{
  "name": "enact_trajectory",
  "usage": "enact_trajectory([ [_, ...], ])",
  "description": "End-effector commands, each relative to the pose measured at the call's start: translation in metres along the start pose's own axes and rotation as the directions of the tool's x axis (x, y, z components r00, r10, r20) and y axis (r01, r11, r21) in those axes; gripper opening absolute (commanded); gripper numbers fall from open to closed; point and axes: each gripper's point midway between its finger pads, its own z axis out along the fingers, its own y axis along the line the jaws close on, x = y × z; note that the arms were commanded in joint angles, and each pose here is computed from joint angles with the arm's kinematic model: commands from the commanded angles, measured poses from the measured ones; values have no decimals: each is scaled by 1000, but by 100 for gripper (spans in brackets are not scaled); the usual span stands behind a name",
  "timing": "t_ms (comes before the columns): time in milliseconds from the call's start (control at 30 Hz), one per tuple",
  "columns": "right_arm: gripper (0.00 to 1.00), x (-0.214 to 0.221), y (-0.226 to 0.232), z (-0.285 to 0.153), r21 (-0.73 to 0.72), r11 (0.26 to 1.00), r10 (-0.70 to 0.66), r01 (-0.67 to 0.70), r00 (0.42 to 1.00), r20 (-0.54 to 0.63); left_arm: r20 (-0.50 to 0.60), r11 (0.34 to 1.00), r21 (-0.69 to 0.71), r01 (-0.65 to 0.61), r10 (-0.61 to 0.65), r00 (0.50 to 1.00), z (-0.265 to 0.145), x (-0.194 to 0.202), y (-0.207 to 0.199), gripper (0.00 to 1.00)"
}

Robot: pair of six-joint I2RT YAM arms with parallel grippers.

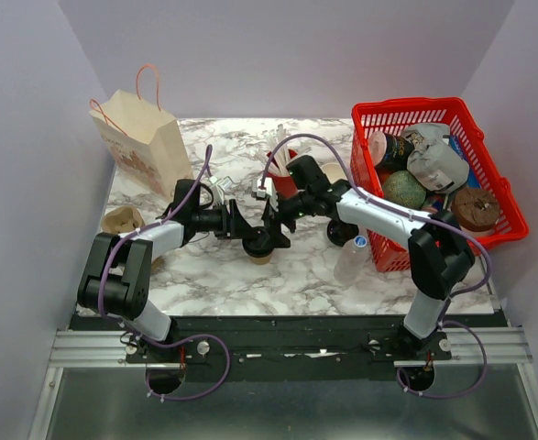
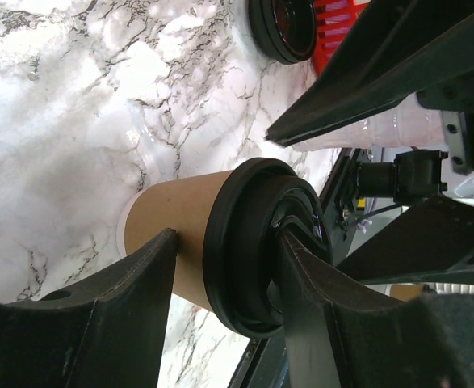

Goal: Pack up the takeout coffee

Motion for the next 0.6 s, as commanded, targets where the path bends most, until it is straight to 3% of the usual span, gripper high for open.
enact_trajectory([
  [0, 98, 4, -6, 12, 7, 998, -69, 69, 997, -32, -67, 968, -244, 66, -84, 994, -1, 40, 58, 55],
  [333, 93, 14, -16, 23, 42, 995, -86, 90, 993, -84, -78, 966, -244, 84, -106, 991, 2, 41, 61, 55],
  [567, 89, 41, -17, 36, 91, 982, -141, 165, 965, -223, -83, 965, -247, 93, -116, 990, 3, 43, 64, 55],
])
